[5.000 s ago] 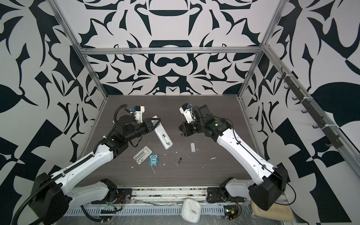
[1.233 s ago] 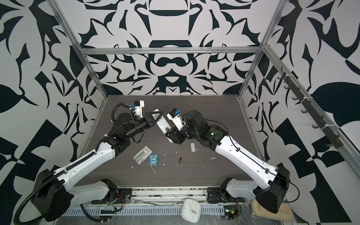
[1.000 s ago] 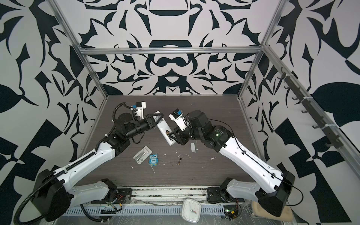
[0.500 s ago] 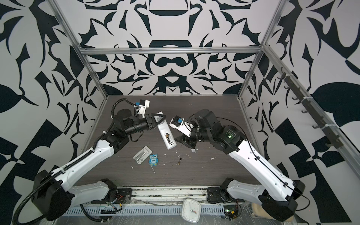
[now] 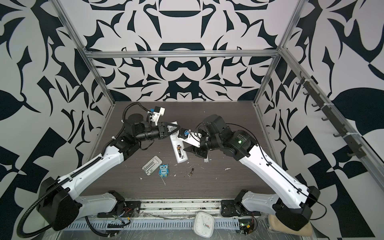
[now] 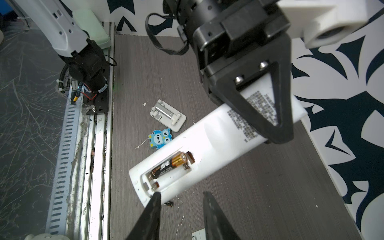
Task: Load the batteries into the remote control
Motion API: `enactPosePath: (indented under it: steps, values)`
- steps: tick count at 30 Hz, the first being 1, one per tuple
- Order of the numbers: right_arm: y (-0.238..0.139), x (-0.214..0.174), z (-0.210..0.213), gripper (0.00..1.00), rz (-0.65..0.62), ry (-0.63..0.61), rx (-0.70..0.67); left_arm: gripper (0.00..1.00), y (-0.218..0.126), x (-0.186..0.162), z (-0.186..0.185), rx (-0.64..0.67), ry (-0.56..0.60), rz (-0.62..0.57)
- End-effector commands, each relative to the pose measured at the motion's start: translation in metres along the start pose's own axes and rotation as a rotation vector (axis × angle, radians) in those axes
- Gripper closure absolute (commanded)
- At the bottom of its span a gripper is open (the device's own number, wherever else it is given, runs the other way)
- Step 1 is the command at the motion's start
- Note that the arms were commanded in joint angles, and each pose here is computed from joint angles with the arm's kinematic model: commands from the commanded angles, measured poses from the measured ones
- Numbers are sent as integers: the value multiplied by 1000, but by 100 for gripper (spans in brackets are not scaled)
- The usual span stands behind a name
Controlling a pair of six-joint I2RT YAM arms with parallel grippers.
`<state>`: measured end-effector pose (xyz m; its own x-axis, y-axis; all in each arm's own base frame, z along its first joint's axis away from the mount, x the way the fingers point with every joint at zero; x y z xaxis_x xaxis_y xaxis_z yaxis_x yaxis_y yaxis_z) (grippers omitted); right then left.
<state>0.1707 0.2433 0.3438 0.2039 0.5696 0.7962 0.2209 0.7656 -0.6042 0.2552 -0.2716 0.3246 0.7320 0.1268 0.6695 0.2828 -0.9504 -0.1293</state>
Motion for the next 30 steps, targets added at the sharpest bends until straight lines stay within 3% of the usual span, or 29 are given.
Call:
enactPosePath:
  steps: [1,30]
  values:
    - [-6,12,7,62,-33,-60,25,100,1,7,-10,-38,31,13]
    - [21,1,-3,66,45,-185,-43,100,14,4,-3,-54,8,68]
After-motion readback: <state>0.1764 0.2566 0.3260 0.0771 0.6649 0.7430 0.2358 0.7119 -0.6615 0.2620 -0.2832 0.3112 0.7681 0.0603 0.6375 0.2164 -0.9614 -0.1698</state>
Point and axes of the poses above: each gripper's point midway between its finger pads, its own y axis out along the fingers, its own z axis along the line the jaws close on, x = y × z, the point moved 4 cm from there along -y, back along the fingers, and after that the axes turned 14 degrees about y, right-handed, at the moved point
